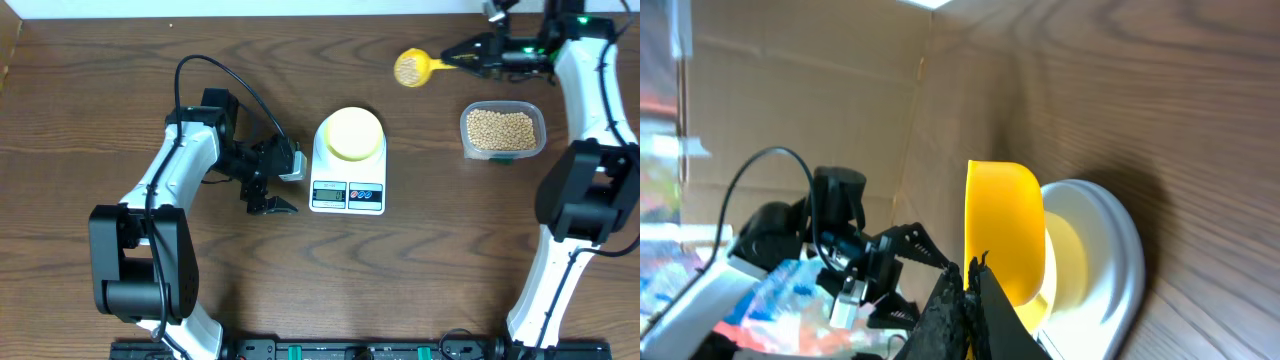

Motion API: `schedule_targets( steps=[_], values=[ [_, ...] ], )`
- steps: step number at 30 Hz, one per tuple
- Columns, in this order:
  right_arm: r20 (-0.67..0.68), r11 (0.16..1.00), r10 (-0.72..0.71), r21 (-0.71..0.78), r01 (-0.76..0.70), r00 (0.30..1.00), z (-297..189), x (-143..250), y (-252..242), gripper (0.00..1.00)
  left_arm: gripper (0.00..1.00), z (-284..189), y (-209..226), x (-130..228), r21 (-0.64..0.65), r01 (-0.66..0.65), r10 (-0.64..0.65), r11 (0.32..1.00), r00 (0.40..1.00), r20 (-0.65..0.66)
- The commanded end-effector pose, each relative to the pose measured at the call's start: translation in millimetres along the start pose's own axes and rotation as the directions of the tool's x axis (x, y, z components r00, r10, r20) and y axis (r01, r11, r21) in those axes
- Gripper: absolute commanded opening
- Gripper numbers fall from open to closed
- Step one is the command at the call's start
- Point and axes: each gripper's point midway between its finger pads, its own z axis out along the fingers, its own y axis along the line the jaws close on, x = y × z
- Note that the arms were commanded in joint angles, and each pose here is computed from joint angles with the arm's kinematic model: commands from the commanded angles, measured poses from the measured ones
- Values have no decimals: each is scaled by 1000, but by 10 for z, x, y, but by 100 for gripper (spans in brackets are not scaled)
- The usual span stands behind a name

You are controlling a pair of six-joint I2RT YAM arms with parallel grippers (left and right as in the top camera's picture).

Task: Scoop item into bowl and weigh 50g on scale
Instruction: 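Carry the filled yellow scoop with the right gripper over the bowl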

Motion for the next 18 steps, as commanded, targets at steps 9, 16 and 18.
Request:
schedule_targets(
  steps=[9, 16, 18],
  values=[
    [-128, 990, -113, 65, 123, 985, 692, 213, 32, 1, 98, -14, -13, -14, -1, -6, 6, 1000, 1000, 6],
    [-195, 959, -255, 72, 273, 947, 913, 348, 53, 1, 98, -14, -13, -14, -1, -6, 6, 1000, 1000, 6],
    [-213, 949, -292, 60, 311, 932, 967, 397, 76, 1, 98, -14, -13, -14, -1, -6, 6, 1000, 1000, 6]
  ],
)
